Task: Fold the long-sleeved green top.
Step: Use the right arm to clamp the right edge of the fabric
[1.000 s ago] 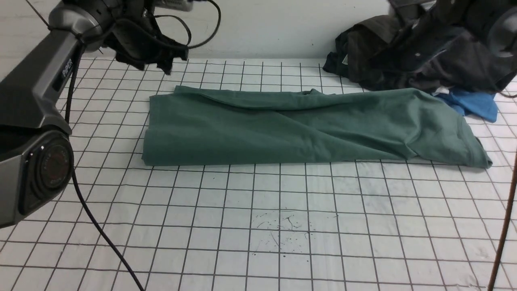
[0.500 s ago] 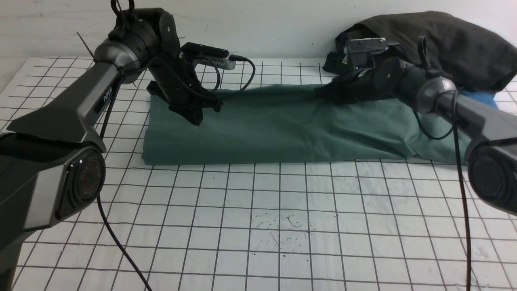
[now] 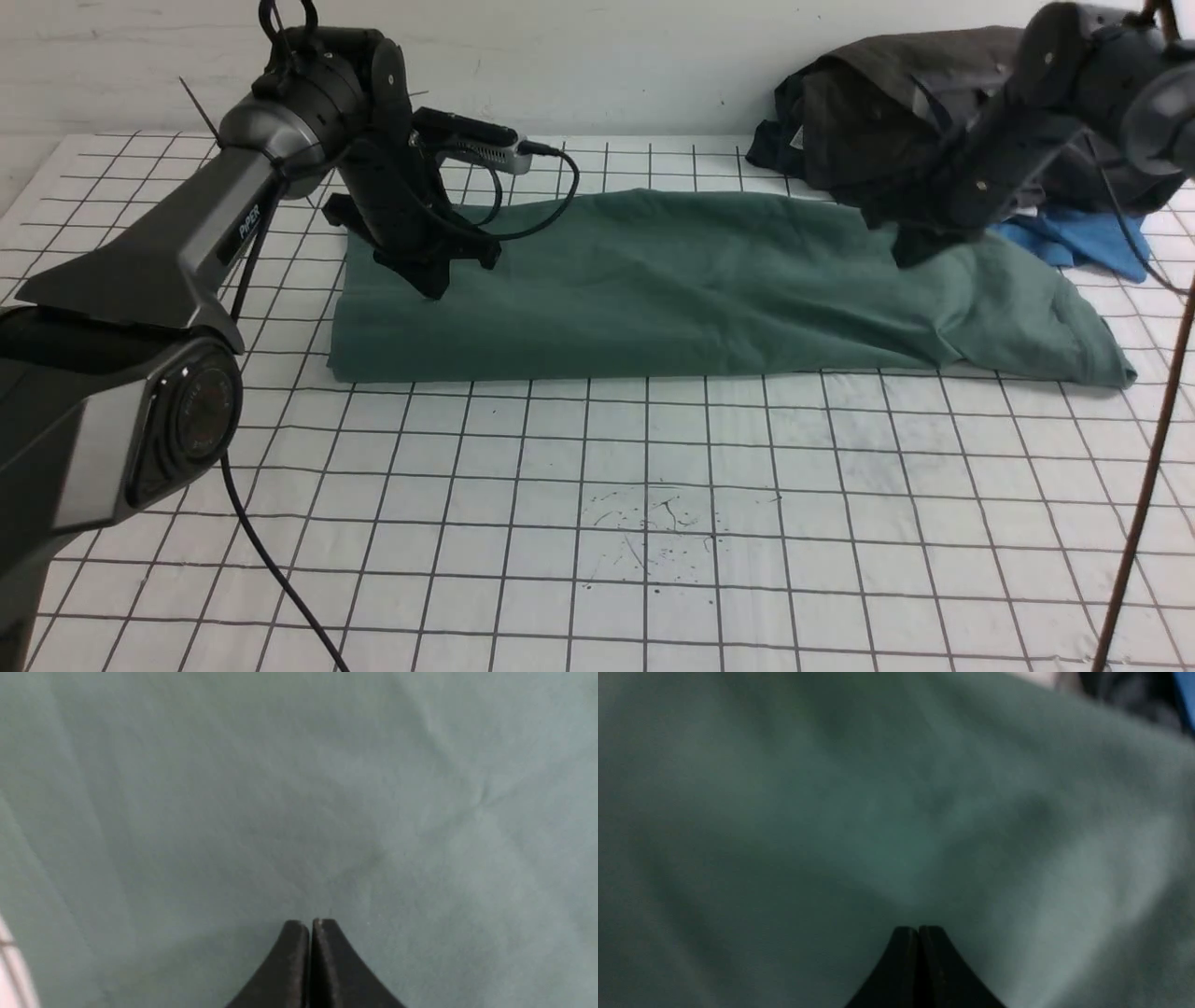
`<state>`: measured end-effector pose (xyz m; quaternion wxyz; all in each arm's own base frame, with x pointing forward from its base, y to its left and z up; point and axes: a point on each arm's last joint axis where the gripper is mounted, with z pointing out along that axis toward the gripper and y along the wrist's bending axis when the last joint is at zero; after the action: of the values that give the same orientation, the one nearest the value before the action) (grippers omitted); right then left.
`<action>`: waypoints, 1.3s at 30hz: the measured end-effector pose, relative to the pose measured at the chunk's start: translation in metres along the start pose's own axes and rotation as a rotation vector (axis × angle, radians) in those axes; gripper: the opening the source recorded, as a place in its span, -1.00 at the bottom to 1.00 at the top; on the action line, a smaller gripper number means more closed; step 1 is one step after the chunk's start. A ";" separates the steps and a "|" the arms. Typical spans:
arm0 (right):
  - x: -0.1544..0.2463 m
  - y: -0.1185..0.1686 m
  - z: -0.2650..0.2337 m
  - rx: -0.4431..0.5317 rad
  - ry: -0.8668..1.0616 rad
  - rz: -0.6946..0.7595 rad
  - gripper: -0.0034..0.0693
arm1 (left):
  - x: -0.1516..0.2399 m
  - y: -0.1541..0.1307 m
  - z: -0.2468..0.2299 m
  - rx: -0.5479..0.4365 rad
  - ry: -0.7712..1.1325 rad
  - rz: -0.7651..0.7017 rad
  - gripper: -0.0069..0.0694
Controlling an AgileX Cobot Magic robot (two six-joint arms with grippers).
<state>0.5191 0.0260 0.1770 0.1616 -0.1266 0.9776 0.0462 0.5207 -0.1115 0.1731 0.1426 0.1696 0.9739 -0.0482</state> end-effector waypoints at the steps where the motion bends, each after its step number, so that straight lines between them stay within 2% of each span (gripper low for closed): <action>1: 0.007 -0.013 0.008 0.016 0.033 0.024 -0.92 | 0.002 0.000 0.004 0.001 0.011 -0.002 -0.84; 3: 0.016 -0.037 0.012 0.035 0.059 0.115 -0.91 | 0.005 0.000 0.008 0.001 0.013 -0.005 -0.84; 5: 0.021 -0.060 0.002 0.105 0.056 0.172 -0.91 | 0.009 0.000 0.007 -0.001 0.019 -0.006 -0.84; 7: 0.024 -0.073 -0.006 0.145 0.055 0.194 -0.91 | 0.013 -0.001 0.005 -0.008 0.032 -0.002 -0.84; 11: 0.030 -0.108 -0.049 0.253 -0.001 0.267 -0.90 | 0.029 0.002 -0.002 -0.048 0.098 0.013 -0.84; 13: 0.029 -0.111 -0.079 0.250 -0.060 0.297 -0.88 | 0.036 0.011 -0.011 -0.066 0.126 0.005 -0.84; 16: 0.030 -0.106 -0.095 0.190 -0.096 0.311 -0.82 | 0.043 0.024 -0.028 -0.091 0.135 -0.015 -0.84; 18: 0.037 -0.096 -0.094 0.070 -0.092 0.321 -0.63 | 0.047 0.042 -0.062 -0.118 0.094 -0.052 -0.84; 19: 0.040 -0.093 -0.089 0.039 -0.078 0.315 -0.53 | 0.048 0.048 -0.073 -0.125 0.076 -0.067 -0.84; 20: 0.041 -0.093 -0.087 0.031 -0.074 0.314 -0.50 | 0.048 0.049 -0.075 -0.126 0.071 -0.070 -0.84; 22: 0.052 -0.088 -0.062 -0.032 -0.002 0.310 -0.10 | 0.050 0.060 -0.106 -0.130 0.009 -0.108 -0.84; 23: 0.053 -0.088 -0.060 -0.034 0.003 0.311 -0.10 | 0.050 0.060 -0.108 -0.131 0.006 -0.107 -0.84; 25: 0.063 -0.090 -0.038 -0.028 0.075 0.302 0.33 | 0.051 0.061 -0.126 -0.109 -0.035 -0.123 -0.84; 27: 0.068 -0.092 -0.024 -0.019 0.111 0.310 0.56 | 0.050 0.057 -0.135 -0.085 -0.060 -0.112 -0.84; 30: 0.073 -0.095 -0.006 -0.015 0.145 0.318 0.73 | 0.049 0.046 -0.149 -0.038 -0.101 -0.084 -0.84; 32: 0.072 -0.096 -0.006 -0.012 0.142 0.318 0.71 | 0.047 0.040 -0.154 -0.014 -0.118 -0.065 -0.84; 35: 0.072 -0.096 -0.005 -0.006 0.144 0.313 0.46 | 0.046 0.029 -0.161 0.014 -0.137 -0.040 -0.84; 39: 0.066 -0.096 -0.010 -0.007 0.119 0.312 -0.35 | 0.047 0.023 -0.176 0.011 -0.167 -0.022 -0.84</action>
<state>0.4808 -0.0836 0.1600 0.0936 0.0234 0.9931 0.0663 0.4406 -0.0499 0.3263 0.2221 0.1552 0.9601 -0.0691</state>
